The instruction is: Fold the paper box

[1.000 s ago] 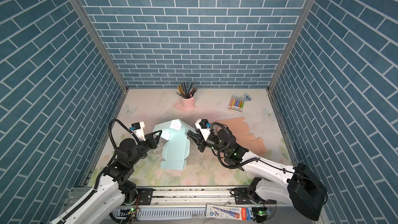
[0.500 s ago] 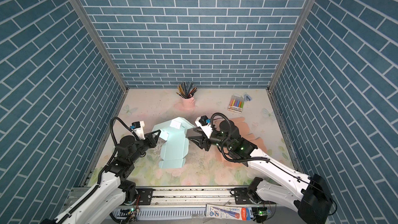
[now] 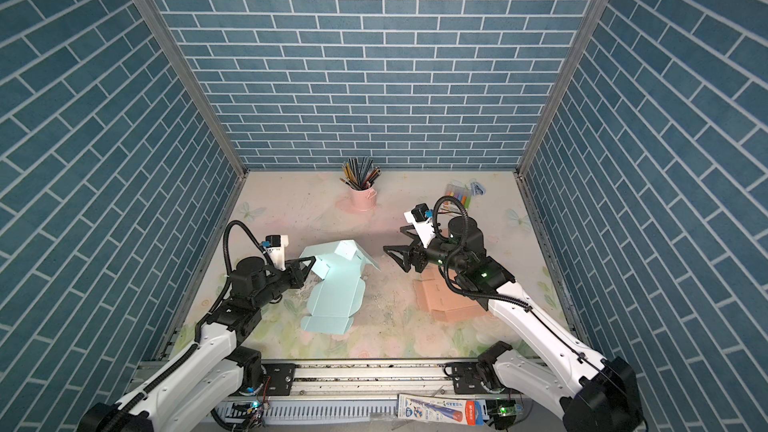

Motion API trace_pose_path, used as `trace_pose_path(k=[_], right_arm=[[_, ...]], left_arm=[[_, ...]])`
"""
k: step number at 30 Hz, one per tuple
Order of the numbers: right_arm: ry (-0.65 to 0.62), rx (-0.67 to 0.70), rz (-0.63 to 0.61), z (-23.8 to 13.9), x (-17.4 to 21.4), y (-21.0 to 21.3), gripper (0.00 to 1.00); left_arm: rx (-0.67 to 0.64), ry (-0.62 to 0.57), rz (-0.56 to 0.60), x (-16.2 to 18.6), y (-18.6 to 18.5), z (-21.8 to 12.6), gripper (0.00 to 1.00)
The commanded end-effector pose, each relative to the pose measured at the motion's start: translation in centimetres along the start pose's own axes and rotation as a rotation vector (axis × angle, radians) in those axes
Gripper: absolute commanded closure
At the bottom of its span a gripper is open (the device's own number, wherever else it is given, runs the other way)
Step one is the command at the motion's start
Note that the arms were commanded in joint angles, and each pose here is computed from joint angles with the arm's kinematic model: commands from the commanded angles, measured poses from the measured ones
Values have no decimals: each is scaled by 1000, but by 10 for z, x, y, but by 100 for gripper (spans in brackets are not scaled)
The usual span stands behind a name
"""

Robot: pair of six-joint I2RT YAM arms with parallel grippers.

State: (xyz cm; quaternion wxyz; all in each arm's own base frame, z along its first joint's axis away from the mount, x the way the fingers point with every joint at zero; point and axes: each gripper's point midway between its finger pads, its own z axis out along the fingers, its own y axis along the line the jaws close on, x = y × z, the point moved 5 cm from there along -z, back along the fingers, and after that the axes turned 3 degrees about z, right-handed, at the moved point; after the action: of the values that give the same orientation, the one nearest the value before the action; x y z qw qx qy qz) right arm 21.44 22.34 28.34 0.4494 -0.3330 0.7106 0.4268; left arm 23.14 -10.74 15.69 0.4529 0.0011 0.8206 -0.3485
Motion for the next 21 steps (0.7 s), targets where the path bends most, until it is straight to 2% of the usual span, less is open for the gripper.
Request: trace_pose_path(k=[1,7,18,21], right_arm=[[12,-129,11,6,1,9,23],[21,-159,-18,15,7,11,32],[116,-172,-92,44,26,28,51],[129,-164,-93,48,27,27,59]], left_arm=[[51,-12,19,-7,-8,1,100],[57,5,16,-2,-7,4,100],[61,22,10,2,-6,9,100],[58,26,6,3,-6,9,100]])
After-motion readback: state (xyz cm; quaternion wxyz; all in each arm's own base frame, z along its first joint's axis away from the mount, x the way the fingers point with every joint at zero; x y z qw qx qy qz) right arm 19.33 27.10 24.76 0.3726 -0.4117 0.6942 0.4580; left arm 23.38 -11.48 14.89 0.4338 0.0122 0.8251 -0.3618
